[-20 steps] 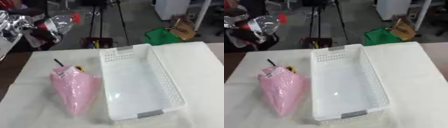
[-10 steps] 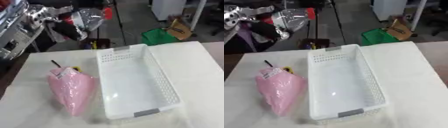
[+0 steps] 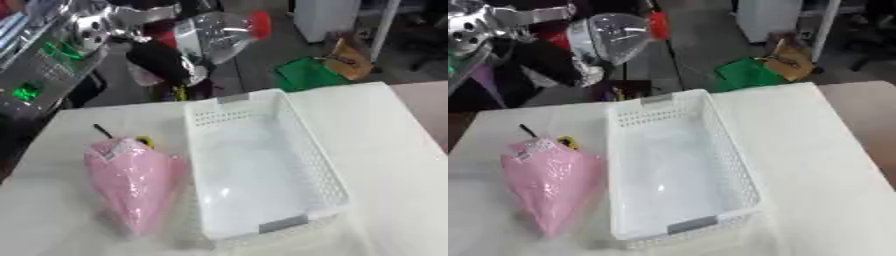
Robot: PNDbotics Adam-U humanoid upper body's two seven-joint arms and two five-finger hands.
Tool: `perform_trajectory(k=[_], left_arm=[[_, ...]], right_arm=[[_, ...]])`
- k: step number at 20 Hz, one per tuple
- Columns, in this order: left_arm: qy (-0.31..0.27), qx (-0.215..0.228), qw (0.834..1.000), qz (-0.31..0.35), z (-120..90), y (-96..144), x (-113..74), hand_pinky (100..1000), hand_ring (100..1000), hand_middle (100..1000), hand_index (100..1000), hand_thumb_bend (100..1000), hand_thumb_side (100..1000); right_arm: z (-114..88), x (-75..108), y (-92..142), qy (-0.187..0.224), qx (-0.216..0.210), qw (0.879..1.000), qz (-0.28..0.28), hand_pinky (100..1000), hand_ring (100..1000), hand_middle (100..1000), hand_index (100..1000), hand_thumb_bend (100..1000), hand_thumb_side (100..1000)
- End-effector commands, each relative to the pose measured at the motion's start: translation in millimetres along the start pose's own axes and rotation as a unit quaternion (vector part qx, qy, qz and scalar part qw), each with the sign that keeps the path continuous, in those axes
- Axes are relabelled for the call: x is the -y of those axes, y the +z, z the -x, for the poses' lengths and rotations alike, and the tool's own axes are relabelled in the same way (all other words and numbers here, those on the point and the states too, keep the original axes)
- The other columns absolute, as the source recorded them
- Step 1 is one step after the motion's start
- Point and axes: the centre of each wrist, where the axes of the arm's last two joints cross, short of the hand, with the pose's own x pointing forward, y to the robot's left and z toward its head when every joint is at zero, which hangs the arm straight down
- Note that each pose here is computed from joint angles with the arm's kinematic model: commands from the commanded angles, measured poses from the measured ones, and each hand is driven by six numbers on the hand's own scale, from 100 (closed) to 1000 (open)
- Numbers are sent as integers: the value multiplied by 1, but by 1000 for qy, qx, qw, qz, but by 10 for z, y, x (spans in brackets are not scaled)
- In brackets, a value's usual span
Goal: Pick up objects on the table and place them in the box.
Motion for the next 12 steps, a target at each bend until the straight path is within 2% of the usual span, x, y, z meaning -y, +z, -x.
perform_trajectory(k=[1,7,12], left_arm=[[46,-15,997,65,-183,25,-62,738,756,606,657,129,527],[63,14,993,99,-417,-105,50,740,757,606,656,138,527],[86,14,987,135,-495,-208,205,741,760,611,657,153,523]], right_arm=[[-42,9,-79,-7,10,1000,10,721,668,704,767,100,774],[-49,3,-70,-10,7,1000,10,722,669,704,767,100,775],[-53,-1,-72,-12,3,1000,13,722,669,704,766,100,774]])
